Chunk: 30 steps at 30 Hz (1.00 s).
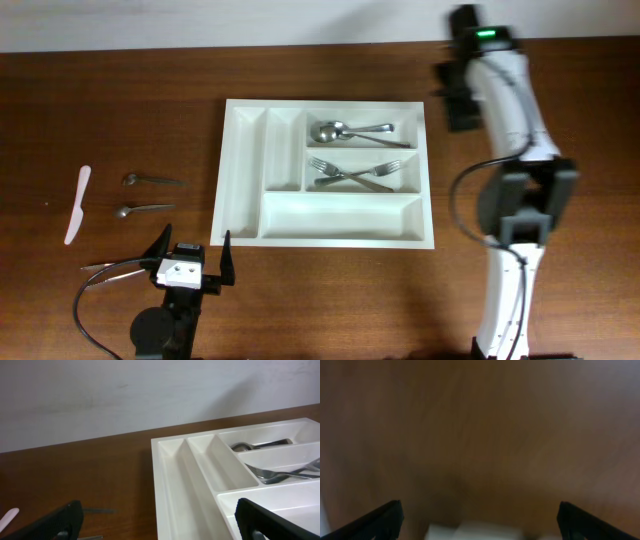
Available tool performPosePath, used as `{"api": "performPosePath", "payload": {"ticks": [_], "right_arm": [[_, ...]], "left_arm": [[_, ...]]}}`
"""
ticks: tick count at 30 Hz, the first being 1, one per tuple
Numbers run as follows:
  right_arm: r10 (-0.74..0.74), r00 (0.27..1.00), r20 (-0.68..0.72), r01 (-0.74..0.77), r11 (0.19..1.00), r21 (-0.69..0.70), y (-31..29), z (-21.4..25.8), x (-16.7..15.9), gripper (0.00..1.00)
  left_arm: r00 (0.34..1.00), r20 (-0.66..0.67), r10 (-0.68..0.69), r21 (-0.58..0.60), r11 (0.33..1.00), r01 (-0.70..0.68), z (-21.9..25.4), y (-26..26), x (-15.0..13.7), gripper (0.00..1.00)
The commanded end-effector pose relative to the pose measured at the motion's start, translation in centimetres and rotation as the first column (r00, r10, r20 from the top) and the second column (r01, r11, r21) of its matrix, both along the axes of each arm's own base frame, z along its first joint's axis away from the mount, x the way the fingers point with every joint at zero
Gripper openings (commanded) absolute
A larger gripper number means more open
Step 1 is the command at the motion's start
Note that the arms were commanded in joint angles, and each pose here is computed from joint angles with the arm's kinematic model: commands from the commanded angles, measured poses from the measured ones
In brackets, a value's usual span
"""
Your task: Pack container
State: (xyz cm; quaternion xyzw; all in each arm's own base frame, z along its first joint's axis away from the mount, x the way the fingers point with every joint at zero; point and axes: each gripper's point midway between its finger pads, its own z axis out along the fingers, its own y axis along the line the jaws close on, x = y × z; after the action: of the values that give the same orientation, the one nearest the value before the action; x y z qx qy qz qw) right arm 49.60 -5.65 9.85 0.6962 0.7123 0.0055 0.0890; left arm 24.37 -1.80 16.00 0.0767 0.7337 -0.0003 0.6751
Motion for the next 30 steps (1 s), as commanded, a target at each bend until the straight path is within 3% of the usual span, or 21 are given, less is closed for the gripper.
{"api": "performPosePath", "payload": {"ticks": [1,4,7,11,13,15,19,22,26,28,30], "right_arm": [[-0.085,0.995,-0.055,0.083,0.996,-0.041,-8.9,3.0,-4.3,0.99],[-0.116,0.979,-0.167,0.114,0.993,-0.020,-14.8,2.9,-9.3,0.99],[0.024,0.977,-0.210,-0.025,1.000,-0.002,-18.4,2.8,-11.8,0.99],[0.202,0.951,-0.236,-0.204,0.979,0.018,-19.4,2.6,-12.4,0.99],[0.259,0.934,-0.245,-0.261,0.965,0.025,-19.4,2.6,-12.5,0.99],[0.286,0.926,-0.248,-0.288,0.957,0.029,-19.3,2.6,-12.5,0.99],[0.285,0.927,-0.246,-0.288,0.957,0.027,-19.4,2.6,-12.4,0.99],[0.285,0.926,-0.246,-0.288,0.957,0.026,-19.4,2.6,-12.4,0.99],[0.285,0.926,-0.246,-0.288,0.957,0.026,-19.4,2.6,-12.4,0.99],[0.285,0.926,-0.246,-0.288,0.957,0.026,-19.4,2.6,-12.4,0.99],[0.285,0.926,-0.246,-0.288,0.957,0.026,-19.4,2.6,-12.4,0.99]], "left_arm": [[1.000,0.004,-0.010,0.012,1.000,0.010,-0.1,-0.2,0.0,0.99],[1.000,0.003,-0.010,0.012,1.000,0.010,-0.1,-0.2,0.0,0.99],[1.000,0.004,-0.010,0.013,1.000,0.009,-0.1,-0.2,0.0,0.99],[0.988,0.151,-0.036,0.040,0.999,0.031,3.4,-0.6,0.0,0.99],[0.986,0.163,-0.036,0.043,0.999,0.029,3.7,-0.6,0.0,0.99],[0.982,0.185,0.037,0.063,0.997,-0.050,4.2,0.8,0.1,0.99],[0.983,0.181,0.016,-0.031,0.999,-0.011,4.5,0.2,0.0,0.99],[0.993,0.092,0.076,-0.137,0.989,-0.063,4.1,1.2,-0.2,0.99],[0.947,-0.212,0.240,-0.251,0.923,-0.290,2.2,4.0,-2.0,0.99],[0.927,-0.334,0.171,-0.268,0.926,-0.267,3.3,2.9,-3.2,0.99],[0.942,-0.335,0.037,-0.318,0.936,-0.149,5.7,0.6,-3.1,0.99]]}}
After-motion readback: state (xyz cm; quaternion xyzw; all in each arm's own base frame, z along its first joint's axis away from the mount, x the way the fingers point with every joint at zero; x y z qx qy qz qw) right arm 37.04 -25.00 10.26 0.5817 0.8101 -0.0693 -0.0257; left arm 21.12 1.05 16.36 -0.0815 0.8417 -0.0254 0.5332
